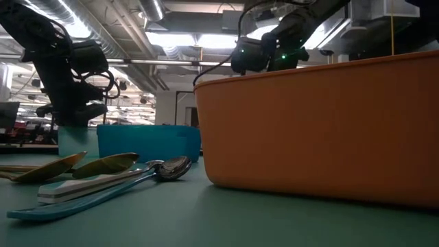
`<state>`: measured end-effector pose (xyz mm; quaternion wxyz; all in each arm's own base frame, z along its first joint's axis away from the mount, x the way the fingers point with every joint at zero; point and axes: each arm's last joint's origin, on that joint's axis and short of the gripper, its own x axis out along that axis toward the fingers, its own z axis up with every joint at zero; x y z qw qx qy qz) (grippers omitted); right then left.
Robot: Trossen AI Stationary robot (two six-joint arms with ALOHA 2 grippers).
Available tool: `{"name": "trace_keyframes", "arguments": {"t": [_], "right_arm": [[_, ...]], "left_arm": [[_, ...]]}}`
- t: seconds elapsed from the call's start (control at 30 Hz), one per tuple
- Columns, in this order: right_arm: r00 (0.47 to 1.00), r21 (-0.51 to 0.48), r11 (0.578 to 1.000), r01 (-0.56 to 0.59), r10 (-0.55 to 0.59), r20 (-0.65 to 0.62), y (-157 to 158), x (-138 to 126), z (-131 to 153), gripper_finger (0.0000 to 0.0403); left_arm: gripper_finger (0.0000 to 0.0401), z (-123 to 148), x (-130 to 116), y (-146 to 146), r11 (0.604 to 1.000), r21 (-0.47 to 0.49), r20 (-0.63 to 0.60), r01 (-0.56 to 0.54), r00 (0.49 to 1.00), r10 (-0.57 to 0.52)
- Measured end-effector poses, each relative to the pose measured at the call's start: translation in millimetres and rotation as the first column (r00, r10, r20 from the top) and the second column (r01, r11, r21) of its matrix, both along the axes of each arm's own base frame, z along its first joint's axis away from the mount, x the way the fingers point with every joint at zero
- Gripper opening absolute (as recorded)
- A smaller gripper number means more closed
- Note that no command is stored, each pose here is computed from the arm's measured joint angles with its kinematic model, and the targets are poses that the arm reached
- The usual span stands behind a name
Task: Sort silverware by color (type)
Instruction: Put the patterned blue spoon into the blue bin
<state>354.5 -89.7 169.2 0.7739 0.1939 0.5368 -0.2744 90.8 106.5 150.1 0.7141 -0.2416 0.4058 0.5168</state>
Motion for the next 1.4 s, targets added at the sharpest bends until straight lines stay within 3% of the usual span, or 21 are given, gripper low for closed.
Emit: {"name": "trace_keyframes", "arguments": {"t": [0.6, 1.2, 1.4], "right_arm": [[0.998, -0.059, 0.996, 0.062, -0.060, 0.025, 0.0, -8.5, -22.4, 0.0090], [0.997, -0.035, 0.998, 0.052, -0.050, 0.063, 2.3, -13.8, -36.3, 0.0089], [0.997, -0.040, 0.998, 0.054, -0.052, 0.062, 2.2, -13.9, -36.3, 0.0045]], "left_arm": [[0.0024, 0.0, 0.0, 0.0, 1.000, 0.000, 0.000, 0.000, 1.000, 0.000], [0.0024, 0.0, 0.0, 0.0, 1.000, 0.000, 0.000, 0.000, 1.000, 0.000], [0.0024, 1.3, 0.4, 0.4, 1.000, 0.003, 0.003, 0.002, 1.000, -0.002]]}}
